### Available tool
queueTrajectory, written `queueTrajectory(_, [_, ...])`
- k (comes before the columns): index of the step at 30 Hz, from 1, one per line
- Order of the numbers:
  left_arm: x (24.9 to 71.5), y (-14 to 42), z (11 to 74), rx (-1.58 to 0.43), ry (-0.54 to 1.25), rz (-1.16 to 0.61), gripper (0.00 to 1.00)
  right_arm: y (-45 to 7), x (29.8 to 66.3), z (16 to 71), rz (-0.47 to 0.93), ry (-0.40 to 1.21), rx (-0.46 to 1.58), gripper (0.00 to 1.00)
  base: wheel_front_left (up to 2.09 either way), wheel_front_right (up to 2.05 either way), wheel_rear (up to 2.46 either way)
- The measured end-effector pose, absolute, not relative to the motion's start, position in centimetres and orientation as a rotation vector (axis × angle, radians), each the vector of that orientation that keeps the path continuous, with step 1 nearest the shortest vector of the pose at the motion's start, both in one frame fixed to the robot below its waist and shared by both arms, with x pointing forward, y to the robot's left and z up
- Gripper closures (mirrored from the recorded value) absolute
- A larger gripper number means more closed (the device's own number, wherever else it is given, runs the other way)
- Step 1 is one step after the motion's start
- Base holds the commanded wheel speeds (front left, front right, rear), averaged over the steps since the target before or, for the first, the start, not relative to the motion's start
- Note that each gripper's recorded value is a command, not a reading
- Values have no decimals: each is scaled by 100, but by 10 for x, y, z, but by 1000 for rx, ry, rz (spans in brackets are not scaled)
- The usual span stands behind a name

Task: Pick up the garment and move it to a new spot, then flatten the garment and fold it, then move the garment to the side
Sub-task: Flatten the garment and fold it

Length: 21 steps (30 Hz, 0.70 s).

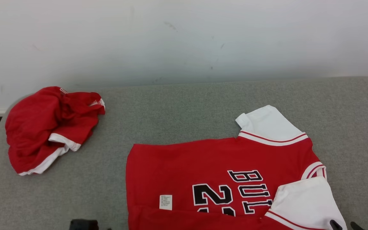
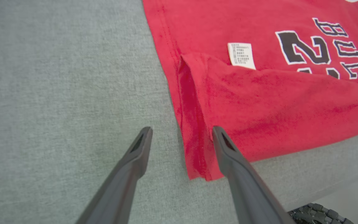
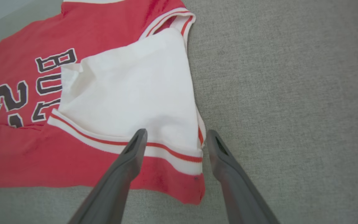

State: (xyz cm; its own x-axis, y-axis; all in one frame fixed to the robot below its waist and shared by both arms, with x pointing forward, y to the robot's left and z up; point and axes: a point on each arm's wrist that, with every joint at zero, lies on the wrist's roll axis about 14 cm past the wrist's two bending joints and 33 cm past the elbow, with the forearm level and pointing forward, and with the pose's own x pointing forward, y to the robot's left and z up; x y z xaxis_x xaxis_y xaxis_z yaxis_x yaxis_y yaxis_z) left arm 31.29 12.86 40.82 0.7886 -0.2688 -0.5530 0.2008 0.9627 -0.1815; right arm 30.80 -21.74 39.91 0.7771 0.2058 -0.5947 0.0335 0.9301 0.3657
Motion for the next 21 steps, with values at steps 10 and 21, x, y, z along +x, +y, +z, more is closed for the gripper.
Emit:
queueTrajectory(10, [371,145,458,-52,407,-214,0,-215,363,455,130,465,303,0,0,0,0])
queueTrajectory(21, [443,124,454,-18,383,-288,0,-198,462,487,203,342,247,0,0,0,0])
